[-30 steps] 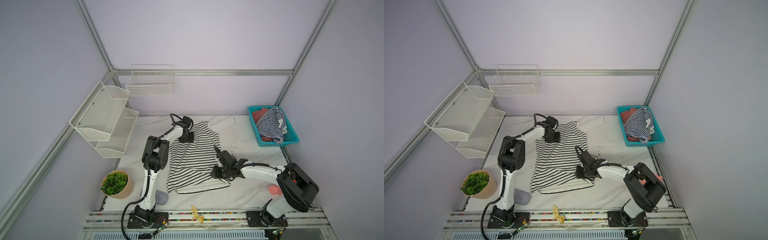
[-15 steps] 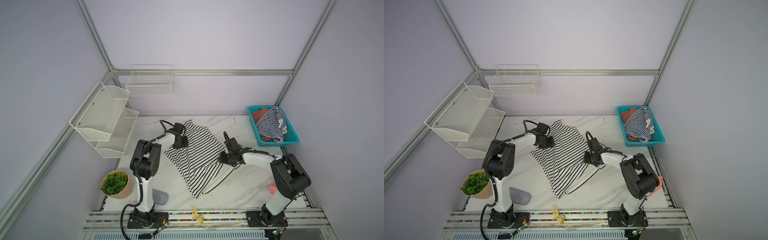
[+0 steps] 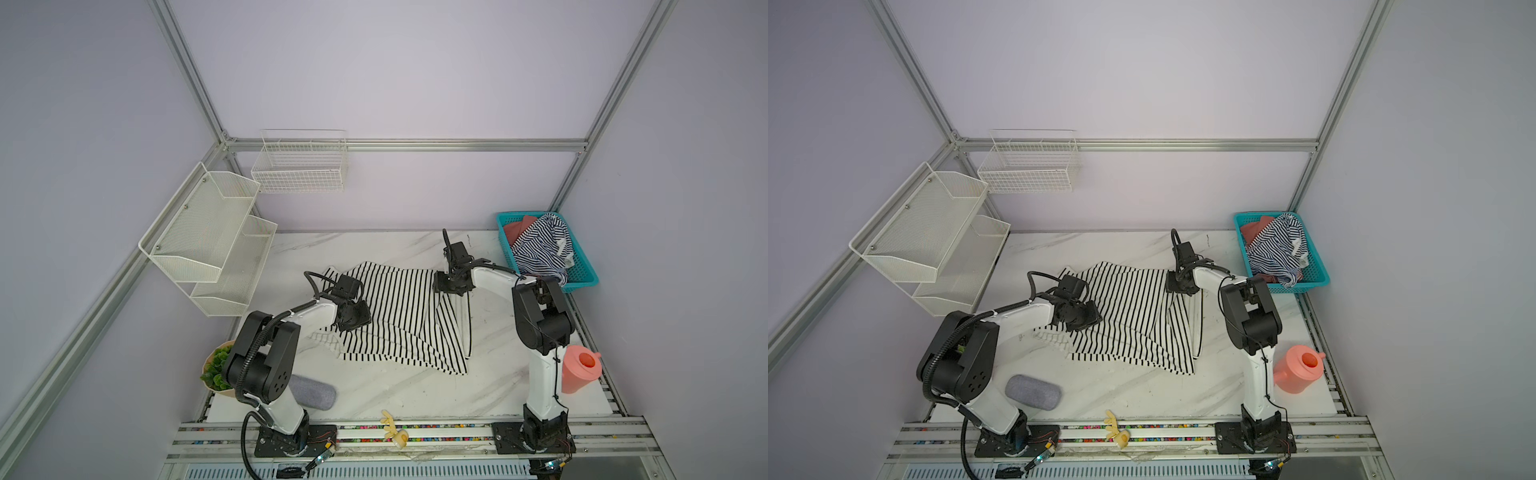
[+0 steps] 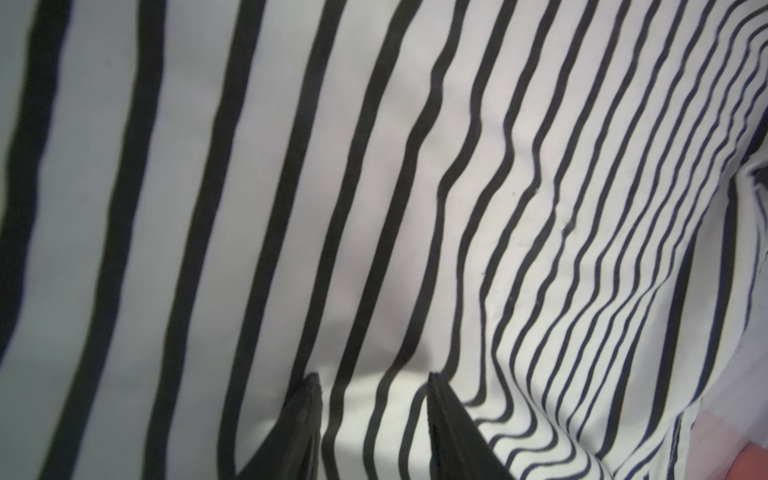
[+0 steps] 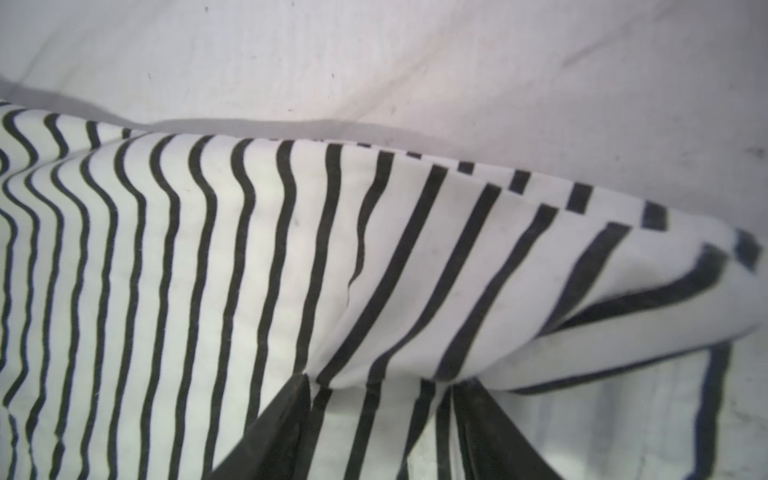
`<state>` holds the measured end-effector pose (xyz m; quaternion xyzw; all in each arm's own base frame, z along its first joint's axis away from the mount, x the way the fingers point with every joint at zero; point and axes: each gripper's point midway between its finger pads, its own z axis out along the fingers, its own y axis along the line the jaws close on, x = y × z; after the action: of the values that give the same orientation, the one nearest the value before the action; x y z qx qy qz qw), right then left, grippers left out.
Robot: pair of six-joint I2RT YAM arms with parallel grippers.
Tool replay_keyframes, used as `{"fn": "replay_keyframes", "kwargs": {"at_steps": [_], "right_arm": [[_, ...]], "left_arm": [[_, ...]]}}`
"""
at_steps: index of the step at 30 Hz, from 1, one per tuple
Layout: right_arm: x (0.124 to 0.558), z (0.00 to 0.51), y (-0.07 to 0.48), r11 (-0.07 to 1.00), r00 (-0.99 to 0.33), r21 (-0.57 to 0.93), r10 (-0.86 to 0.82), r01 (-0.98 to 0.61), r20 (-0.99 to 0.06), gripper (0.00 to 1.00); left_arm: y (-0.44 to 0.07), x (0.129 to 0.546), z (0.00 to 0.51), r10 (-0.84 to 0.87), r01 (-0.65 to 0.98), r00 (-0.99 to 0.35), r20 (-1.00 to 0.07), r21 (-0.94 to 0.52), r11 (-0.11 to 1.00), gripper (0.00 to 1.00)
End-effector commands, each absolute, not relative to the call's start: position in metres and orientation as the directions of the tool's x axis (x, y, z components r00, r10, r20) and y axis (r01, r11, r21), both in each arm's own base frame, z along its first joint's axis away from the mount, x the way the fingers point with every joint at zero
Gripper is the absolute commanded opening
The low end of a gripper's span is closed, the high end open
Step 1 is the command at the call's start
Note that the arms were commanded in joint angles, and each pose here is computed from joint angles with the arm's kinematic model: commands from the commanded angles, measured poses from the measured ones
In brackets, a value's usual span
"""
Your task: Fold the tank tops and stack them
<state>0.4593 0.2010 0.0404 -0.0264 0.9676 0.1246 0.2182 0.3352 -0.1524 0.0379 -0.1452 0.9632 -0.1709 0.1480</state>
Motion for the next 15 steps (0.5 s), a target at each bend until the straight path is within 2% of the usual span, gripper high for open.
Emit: {"fn": "replay_keyframes", "kwargs": {"at_steps": [1,6,8,12,15], "right_arm": [[0.459,0.079,0.197,0.968,-0.877,0.196,-0.046,-0.158,-0.478,0.63],[0.449,0.116,0.192,0.963,-0.843,0.207,-0.036,-0.173,-0.537,0.63],[0.440,0.114,0.189,0.962,-0.849,0.211,-0.038,-0.173,-0.528,0.56],[0.424,0.096,0.180,0.963,-0.873,0.212,-0.046,-0.168,-0.485,0.37],[0.415,0.079,0.174,0.964,-0.892,0.211,-0.051,-0.161,-0.450,0.34]], "left_arm": [[-0.156,0.331,0.073,-0.349,-0.228,-0.899,-0.266,-0.396,0.889,0.44],[-0.167,0.361,0.137,-0.325,-0.133,-0.857,-0.399,-0.439,0.889,0.46],[-0.167,0.376,0.149,-0.299,-0.104,-0.845,-0.444,-0.412,0.905,0.47],[-0.170,0.407,0.148,-0.252,-0.077,-0.854,-0.456,-0.367,0.927,0.47],[-0.176,0.430,0.137,-0.223,-0.058,-0.873,-0.433,-0.364,0.930,0.46]]}}
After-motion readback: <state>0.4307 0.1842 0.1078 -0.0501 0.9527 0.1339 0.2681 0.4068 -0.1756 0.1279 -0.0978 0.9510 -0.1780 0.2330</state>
